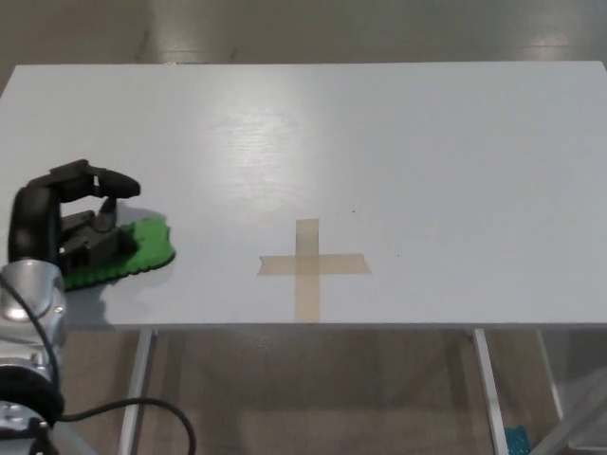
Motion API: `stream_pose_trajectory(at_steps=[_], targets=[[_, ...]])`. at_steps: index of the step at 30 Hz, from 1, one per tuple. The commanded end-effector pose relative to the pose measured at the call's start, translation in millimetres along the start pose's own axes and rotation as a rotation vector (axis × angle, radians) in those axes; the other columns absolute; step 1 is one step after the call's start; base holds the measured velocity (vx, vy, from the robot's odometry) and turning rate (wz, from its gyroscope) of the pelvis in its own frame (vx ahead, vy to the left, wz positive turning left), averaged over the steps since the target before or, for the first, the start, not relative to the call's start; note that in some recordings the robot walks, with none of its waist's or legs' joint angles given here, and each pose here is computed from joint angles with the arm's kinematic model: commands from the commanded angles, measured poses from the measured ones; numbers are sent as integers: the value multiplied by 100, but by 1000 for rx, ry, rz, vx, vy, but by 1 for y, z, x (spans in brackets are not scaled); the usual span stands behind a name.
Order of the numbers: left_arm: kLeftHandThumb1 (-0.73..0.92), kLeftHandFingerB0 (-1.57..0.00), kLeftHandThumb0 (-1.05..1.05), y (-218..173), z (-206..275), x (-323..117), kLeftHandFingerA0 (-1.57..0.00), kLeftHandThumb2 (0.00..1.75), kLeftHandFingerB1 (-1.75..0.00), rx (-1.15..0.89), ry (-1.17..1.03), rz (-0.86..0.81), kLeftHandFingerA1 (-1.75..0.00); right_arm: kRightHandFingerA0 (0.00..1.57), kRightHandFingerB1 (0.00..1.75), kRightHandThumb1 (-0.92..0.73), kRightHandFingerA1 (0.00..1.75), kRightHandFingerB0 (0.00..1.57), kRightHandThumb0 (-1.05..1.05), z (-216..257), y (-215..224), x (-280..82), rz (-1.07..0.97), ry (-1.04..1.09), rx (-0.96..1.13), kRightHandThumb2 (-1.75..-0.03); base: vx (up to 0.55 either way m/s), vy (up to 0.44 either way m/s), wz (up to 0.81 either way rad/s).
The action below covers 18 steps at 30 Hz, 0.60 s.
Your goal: Use the left hand to press on the green eraser and wipe the desk from center to the left and then back to center.
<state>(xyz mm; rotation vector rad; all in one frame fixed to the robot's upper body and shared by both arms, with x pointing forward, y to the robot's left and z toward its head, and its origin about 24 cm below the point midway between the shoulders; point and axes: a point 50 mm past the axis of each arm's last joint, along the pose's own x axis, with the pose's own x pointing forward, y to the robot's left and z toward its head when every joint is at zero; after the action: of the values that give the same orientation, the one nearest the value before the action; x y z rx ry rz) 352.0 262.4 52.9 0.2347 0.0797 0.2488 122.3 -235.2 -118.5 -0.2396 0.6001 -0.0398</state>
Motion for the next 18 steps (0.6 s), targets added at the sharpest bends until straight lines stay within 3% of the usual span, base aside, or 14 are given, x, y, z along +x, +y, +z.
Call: stream_pose_trajectory(at_steps=[1, 18], targets=[[81, -91, -3, 19, -31, -12, -105, 74, -104, -40, 144, 16, -114, 66, 43, -71, 61, 65, -38, -4, -3, -2, -6, 17, 9, -61, 0, 0, 0], [82, -91, -7, 10, -33, -13, -105, 77, -105, 14, 139, 8, -115, 66, 43, -71, 60, 66, -38, -7, 0, -3, 0, 30, 21, -61, 0, 0, 0]])
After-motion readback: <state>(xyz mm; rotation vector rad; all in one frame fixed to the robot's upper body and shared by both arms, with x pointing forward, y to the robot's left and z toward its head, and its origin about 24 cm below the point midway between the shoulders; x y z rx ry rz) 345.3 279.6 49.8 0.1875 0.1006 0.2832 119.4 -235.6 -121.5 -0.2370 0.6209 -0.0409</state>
